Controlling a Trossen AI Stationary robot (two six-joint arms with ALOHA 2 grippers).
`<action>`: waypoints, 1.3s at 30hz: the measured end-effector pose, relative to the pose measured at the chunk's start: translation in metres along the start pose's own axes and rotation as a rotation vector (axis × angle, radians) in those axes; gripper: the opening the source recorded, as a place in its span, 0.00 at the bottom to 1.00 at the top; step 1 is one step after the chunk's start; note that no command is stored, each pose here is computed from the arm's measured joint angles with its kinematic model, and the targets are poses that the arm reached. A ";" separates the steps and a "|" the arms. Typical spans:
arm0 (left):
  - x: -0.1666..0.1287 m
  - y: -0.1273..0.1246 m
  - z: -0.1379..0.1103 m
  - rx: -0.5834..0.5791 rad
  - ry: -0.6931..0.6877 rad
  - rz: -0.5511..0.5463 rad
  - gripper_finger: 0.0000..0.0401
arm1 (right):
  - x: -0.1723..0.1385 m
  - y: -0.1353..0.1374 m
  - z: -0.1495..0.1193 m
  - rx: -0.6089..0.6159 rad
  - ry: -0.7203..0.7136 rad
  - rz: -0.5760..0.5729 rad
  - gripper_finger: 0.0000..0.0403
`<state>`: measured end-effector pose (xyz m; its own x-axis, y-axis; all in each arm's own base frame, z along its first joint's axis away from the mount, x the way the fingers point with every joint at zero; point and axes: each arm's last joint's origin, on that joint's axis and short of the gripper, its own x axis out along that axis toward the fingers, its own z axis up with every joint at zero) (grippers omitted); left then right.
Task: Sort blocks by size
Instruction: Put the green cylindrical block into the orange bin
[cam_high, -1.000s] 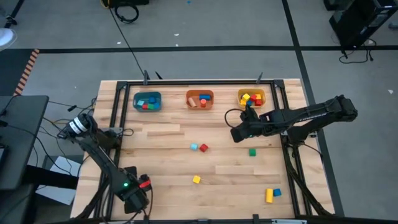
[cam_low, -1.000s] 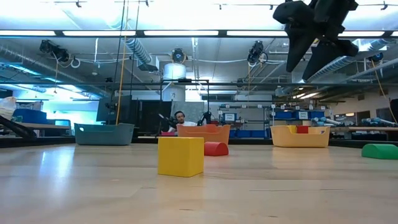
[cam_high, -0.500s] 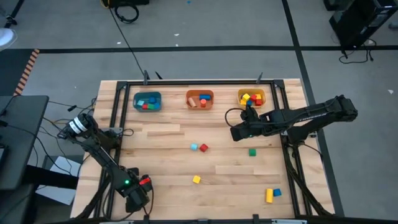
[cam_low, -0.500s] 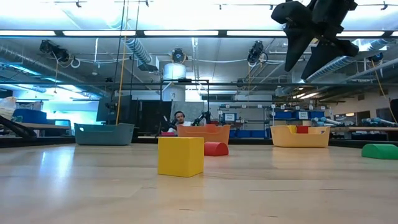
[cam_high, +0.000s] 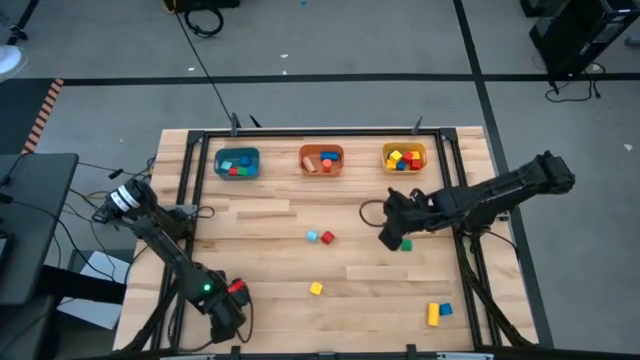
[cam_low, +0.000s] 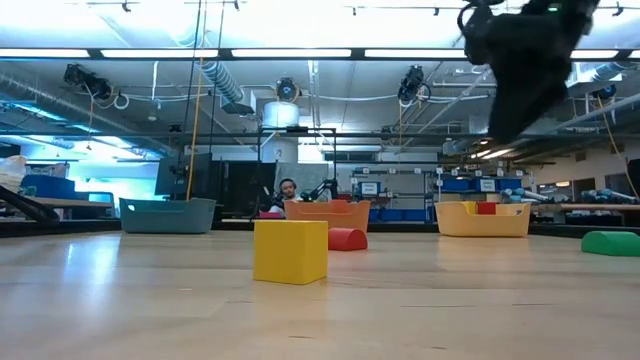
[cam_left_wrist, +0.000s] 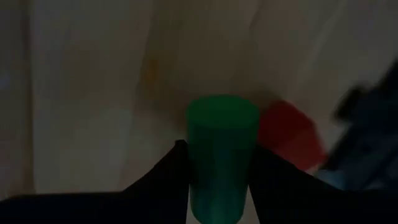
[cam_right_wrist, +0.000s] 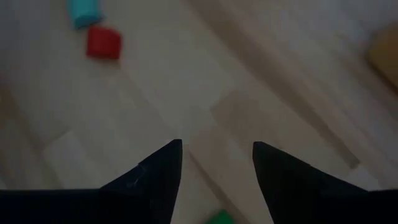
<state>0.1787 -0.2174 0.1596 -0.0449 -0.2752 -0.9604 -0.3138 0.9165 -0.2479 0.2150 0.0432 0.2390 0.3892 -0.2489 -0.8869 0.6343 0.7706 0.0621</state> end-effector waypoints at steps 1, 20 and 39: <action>-0.005 -0.001 0.005 -0.024 -0.020 -0.021 0.33 | 0.001 -0.001 -0.003 -0.011 -0.001 0.015 0.52; -0.125 0.074 0.161 -0.430 -0.622 -0.118 0.34 | 0.018 -0.085 -0.070 0.016 -0.236 0.428 0.50; -0.219 0.269 0.217 -0.825 -0.952 0.045 0.34 | 0.034 -0.088 -0.083 0.044 -0.159 0.460 0.50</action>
<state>0.3095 0.1523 0.2759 0.5211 0.3845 -0.7620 -0.8430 0.3714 -0.3891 0.1173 0.0154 0.1656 0.7304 0.0225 -0.6827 0.3990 0.7972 0.4531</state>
